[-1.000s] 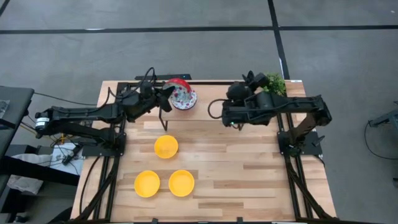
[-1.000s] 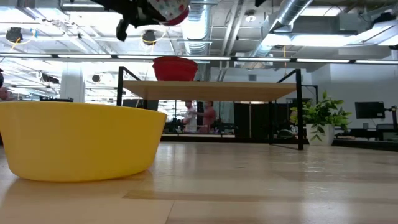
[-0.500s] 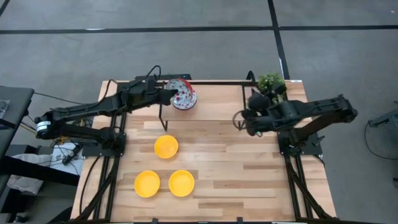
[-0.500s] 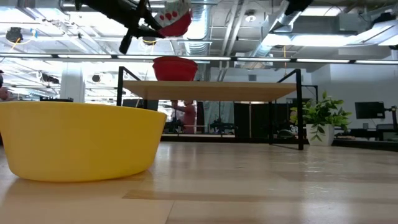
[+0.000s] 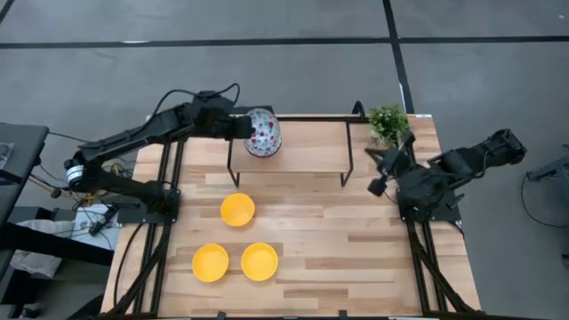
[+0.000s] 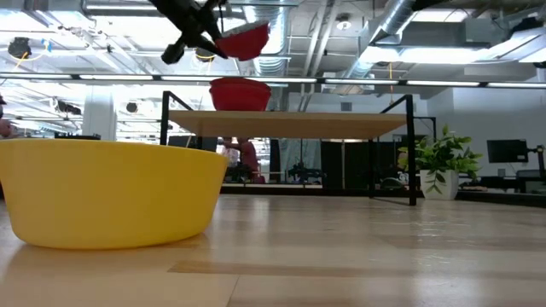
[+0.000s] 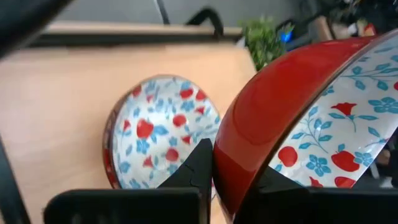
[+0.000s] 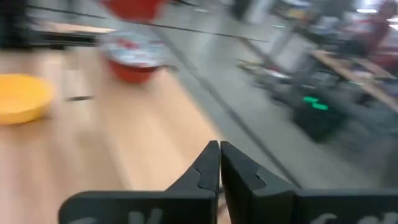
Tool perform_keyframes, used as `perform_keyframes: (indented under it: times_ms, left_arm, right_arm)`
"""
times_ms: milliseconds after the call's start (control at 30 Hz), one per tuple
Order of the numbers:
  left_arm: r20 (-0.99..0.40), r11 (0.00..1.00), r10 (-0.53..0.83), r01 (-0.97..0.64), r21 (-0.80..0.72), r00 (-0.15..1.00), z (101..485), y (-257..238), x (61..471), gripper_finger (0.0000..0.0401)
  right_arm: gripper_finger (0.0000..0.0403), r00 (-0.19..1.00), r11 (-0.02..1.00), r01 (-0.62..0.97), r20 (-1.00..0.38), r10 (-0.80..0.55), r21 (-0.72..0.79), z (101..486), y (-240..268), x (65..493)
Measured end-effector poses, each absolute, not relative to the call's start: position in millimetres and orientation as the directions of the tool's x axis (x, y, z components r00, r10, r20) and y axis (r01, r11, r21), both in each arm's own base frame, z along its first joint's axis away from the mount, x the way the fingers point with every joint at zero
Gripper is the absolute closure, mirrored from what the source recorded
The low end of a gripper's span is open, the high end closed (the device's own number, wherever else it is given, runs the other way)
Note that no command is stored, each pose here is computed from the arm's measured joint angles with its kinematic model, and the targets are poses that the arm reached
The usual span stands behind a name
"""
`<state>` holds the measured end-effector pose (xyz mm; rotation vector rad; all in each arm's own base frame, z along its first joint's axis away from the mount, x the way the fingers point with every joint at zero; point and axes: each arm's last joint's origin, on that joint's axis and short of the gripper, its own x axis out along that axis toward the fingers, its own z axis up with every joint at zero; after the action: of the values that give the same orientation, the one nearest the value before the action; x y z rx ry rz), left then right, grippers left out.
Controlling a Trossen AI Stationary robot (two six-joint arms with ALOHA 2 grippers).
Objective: Pick & Place Mini bowls
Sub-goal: Stack the red bowl on the red bowl on the shelf
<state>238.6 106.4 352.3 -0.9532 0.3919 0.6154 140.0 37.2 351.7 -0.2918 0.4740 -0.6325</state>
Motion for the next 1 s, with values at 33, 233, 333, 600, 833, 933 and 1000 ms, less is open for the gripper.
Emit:
perform_keyframes:
  times_ms: [33, 233, 333, 600, 833, 933, 1000]
  left_arm:
    - [-0.572, 0.417, 0.294, -0.641, -0.645, 0.766, 351, 109, 240, 0.0381]
    - [-0.677, 0.343, 0.224, -0.707, -0.618, 0.701, 339, 124, 239, 0.0381]
    - [-0.689, 0.314, 0.204, -0.713, -0.627, 0.695, 342, 128, 234, 0.0381]
    - [-0.685, 0.222, 0.169, -0.704, -0.674, 0.709, 351, 135, 226, 0.0381]
    - [-0.703, 0.143, 0.100, -0.709, -0.690, 0.704, 345, 140, 228, 0.0381]
    - [-0.724, 0.138, 0.090, -0.728, -0.671, 0.684, 343, 145, 234, 0.0381]
    - [-0.720, 0.144, 0.085, -0.724, -0.675, 0.688, 345, 147, 238, 0.0381]
  right_arm:
    - [0.0401, 0.742, 0.806, 0.456, -0.340, -0.578, -0.377, 350, 38, 138]
    - [0.0394, 0.880, 0.927, 0.300, -0.309, -0.360, -0.225, 336, 37, 131]
    - [0.0394, 0.920, 0.960, 0.236, -0.282, -0.271, -0.154, 330, 34, 127]
    - [0.0402, 0.980, 0.988, 0.124, -0.147, -0.137, -0.095, 312, 26, 125]
    - [0.0402, 0.985, 0.994, 0.091, -0.140, -0.100, -0.067, 293, 17, 132]
    - [0.0402, 0.981, 0.990, 0.127, -0.138, -0.135, -0.068, 292, 13, 133]
    - [0.0402, 0.976, 0.985, 0.157, -0.138, -0.166, -0.070, 292, 11, 133]
